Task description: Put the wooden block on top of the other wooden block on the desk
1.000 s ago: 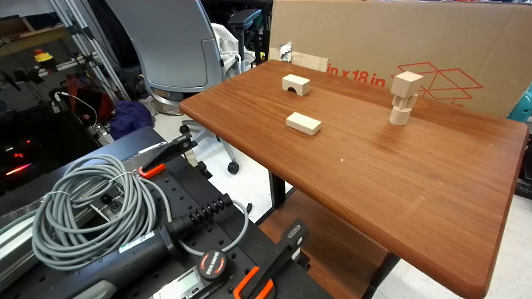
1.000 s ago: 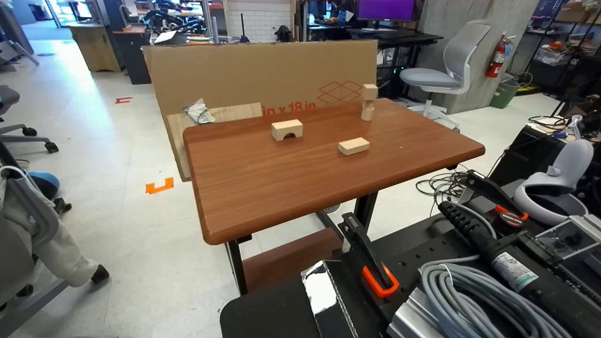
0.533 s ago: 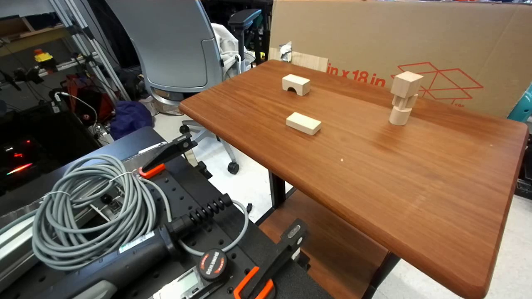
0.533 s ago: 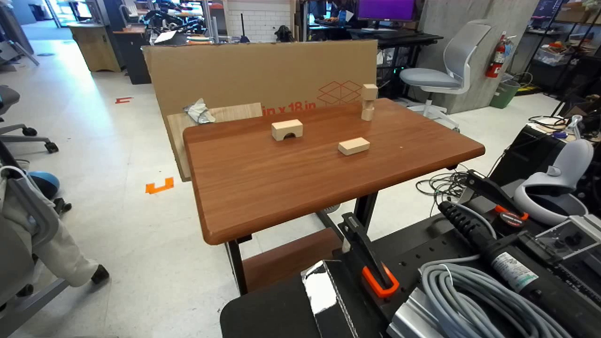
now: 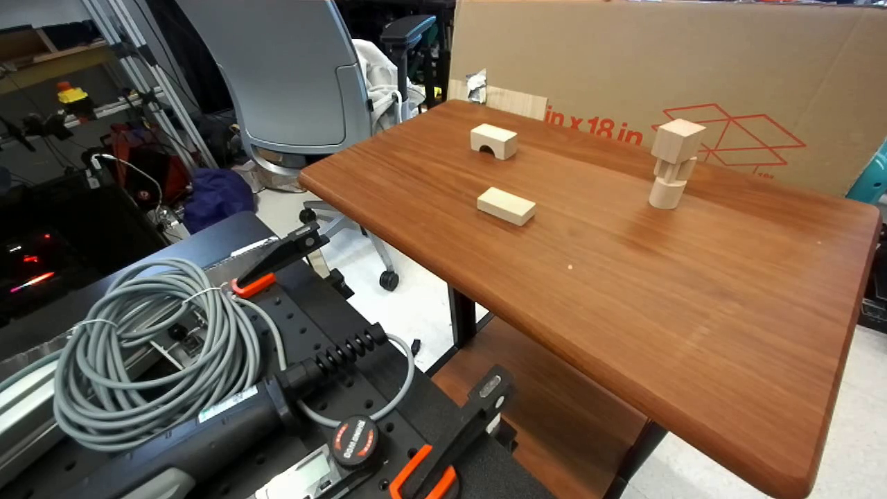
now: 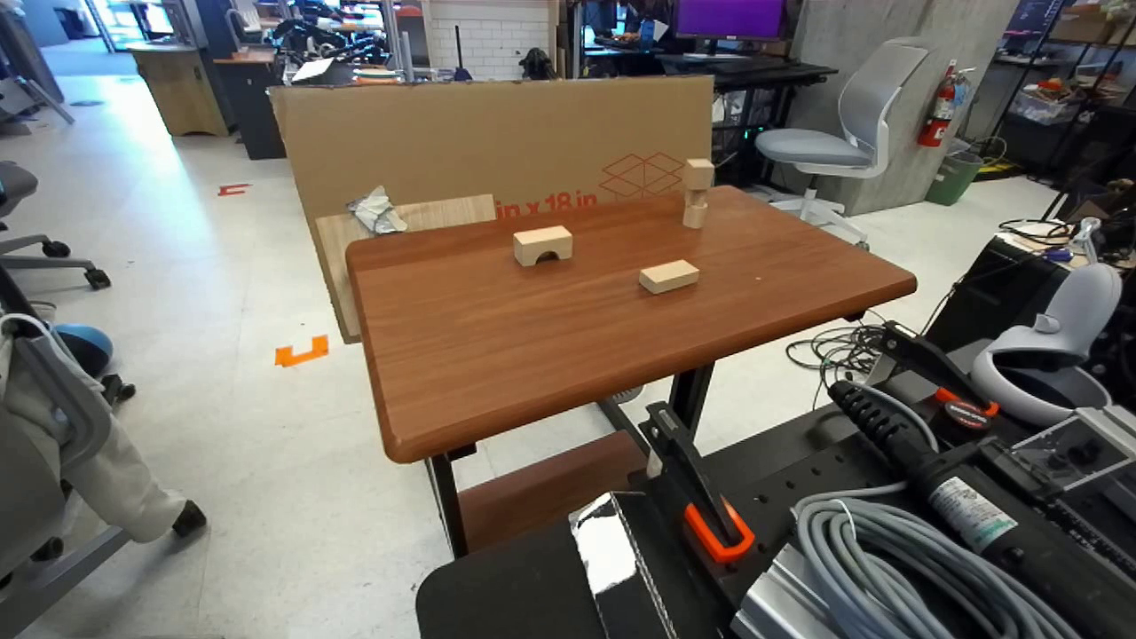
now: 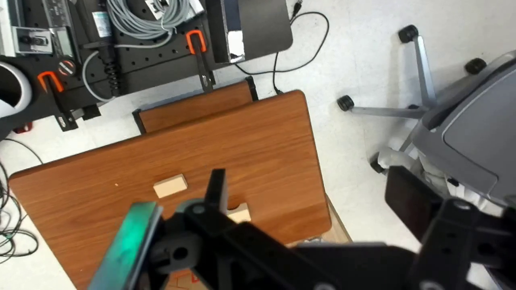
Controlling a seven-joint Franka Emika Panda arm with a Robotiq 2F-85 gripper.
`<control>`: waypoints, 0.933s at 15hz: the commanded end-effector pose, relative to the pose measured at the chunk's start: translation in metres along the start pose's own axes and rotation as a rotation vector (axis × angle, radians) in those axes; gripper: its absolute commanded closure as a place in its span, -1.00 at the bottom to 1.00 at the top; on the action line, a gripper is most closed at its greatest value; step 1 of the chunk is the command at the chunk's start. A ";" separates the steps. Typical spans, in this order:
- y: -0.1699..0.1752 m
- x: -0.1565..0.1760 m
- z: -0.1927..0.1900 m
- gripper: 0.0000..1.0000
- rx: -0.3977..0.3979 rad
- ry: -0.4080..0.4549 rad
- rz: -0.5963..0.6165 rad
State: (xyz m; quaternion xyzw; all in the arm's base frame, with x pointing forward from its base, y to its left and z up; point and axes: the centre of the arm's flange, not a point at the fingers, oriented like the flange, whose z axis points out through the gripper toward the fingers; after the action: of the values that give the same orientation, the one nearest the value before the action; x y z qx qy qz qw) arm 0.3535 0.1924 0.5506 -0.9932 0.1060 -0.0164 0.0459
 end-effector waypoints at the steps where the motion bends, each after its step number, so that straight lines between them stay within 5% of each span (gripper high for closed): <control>1: -0.022 0.059 0.000 -1.00 0.035 0.019 0.038; 9: -0.009 0.155 0.070 -1.00 -0.126 0.012 -0.068; 14: 0.012 0.205 0.115 -1.00 -0.111 -0.056 -0.142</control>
State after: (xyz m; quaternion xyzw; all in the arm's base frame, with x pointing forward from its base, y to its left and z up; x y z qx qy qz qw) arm 0.5196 0.1548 0.4525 -0.9979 0.0621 0.0105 -0.0161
